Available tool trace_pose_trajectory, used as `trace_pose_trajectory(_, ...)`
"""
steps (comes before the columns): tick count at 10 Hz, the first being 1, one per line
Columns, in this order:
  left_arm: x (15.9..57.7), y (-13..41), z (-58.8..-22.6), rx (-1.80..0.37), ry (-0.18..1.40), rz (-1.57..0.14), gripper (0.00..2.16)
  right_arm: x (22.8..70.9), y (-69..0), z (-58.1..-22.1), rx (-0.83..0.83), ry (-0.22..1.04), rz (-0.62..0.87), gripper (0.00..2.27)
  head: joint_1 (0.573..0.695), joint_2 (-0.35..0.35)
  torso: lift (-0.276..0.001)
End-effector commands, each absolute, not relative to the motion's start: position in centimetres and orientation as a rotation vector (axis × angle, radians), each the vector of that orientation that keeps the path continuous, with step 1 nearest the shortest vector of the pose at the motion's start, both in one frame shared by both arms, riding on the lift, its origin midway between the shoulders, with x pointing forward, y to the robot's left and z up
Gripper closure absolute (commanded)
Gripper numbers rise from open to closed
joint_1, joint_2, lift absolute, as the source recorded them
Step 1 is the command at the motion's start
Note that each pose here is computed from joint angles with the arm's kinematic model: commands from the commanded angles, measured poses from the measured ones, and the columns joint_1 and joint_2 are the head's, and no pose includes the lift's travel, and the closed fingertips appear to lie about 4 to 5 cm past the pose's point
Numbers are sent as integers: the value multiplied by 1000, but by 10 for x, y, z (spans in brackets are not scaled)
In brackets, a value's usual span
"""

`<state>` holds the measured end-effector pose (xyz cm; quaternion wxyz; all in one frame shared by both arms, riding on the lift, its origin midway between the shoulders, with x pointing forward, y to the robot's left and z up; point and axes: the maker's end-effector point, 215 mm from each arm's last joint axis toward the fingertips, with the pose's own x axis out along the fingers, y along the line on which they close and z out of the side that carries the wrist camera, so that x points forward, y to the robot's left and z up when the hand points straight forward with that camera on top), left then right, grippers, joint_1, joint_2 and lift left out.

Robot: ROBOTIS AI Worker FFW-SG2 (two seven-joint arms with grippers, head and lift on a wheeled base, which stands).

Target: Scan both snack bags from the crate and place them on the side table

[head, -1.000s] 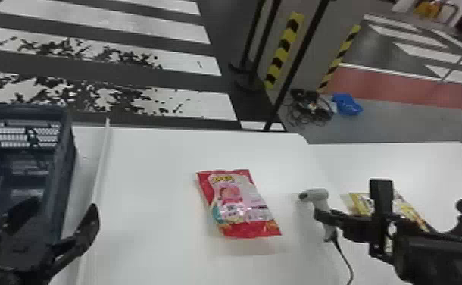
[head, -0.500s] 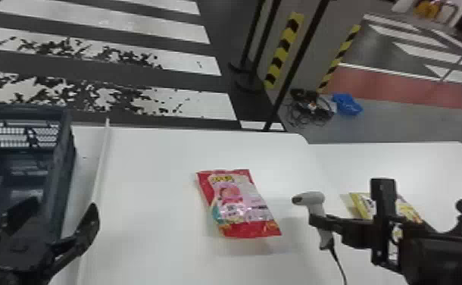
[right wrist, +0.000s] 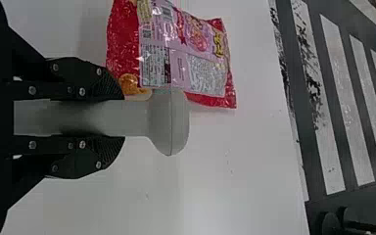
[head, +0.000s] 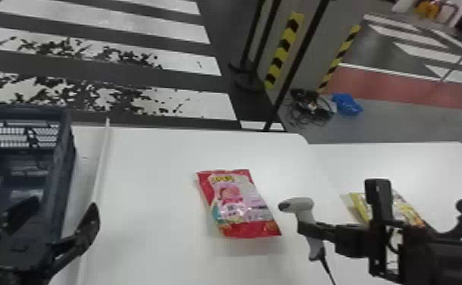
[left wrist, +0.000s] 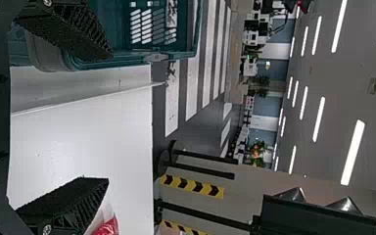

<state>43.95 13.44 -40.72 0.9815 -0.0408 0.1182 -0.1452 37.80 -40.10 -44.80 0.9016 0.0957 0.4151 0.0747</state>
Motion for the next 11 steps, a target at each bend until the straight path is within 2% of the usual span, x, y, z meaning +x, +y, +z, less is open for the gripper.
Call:
trace_pose_trajectory(1, 439, 134, -407, -83, 238, -292, 70, 374, -382, -438, 206, 864, 181, 2256, 695, -350, -95)
trace_pose_trajectory(6, 439, 134, -405, -83, 235, -294, 70, 360, -320, -421, 215, 906, 271, 2256, 695, -292, -95)
trace_pose_trajectory(11, 439, 134, -405, -83, 235, -292, 70, 366, -267, -426, 168, 921, 360, 2256, 695, -212, -95)
